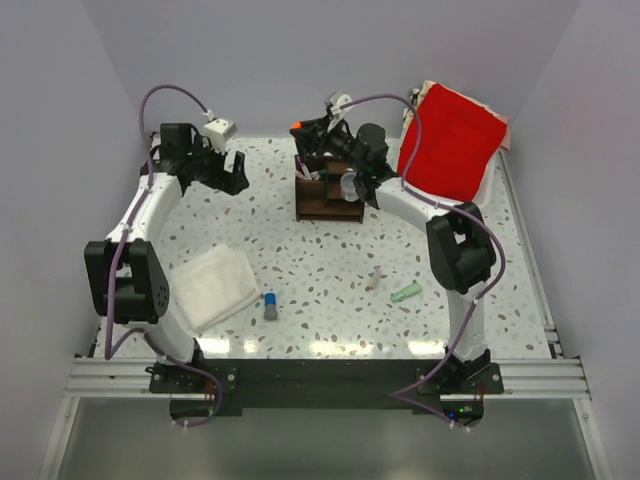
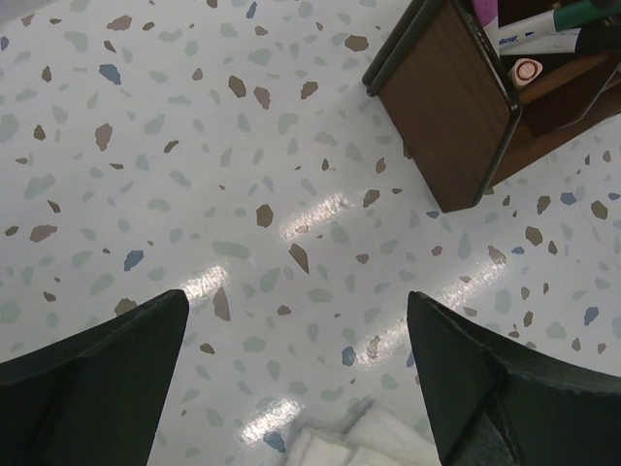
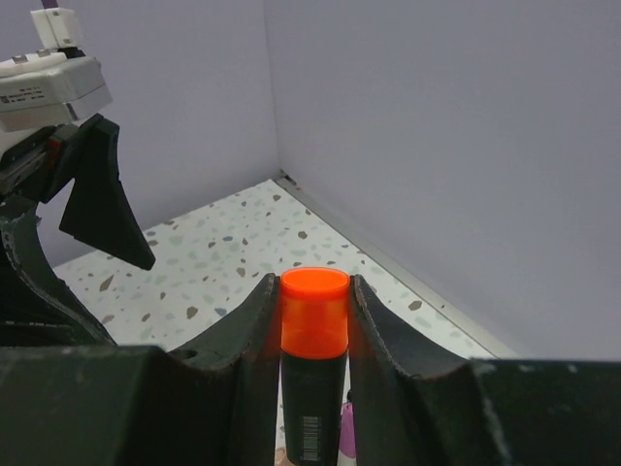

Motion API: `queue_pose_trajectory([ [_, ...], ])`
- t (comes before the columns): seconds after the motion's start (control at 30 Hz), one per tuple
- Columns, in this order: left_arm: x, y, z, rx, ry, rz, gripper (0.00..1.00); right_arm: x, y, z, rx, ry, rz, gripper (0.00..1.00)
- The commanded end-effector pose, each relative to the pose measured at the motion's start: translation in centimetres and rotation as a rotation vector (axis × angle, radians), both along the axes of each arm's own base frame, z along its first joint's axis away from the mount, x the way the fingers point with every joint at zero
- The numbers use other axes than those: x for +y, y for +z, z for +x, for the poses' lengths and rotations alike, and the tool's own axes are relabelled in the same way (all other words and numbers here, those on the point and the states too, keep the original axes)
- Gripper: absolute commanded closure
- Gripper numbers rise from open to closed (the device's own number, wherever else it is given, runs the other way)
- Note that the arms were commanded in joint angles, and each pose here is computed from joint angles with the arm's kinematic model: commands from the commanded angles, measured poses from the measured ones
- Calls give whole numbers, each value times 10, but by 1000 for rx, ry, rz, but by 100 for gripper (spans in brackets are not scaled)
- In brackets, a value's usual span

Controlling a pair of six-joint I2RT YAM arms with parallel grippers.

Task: Sort the stationery into containers
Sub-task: Place the stationery in the storage box.

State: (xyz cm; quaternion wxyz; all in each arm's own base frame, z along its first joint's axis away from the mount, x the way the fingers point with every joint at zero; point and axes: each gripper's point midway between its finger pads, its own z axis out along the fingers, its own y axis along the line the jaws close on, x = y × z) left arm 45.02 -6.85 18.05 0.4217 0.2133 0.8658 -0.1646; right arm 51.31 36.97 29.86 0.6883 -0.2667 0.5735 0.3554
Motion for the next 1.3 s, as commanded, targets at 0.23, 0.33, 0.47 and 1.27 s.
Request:
queue_pose_trajectory([
  [0.23,-8,6,14,-50,-43,137,0,-8,9,4,-228,-42,83,100],
  [0.33,-10,2,15,-44,-48,145,0,-8,-7,8,-219,-56,72,100],
  [0.47,-14,-1,16,-39,-56,144,0,-10,-25,11,-210,-72,53,100],
  [1.27,-19,-18,12,-10,-59,120,0,-12,-76,8,-142,-74,-27,100],
])
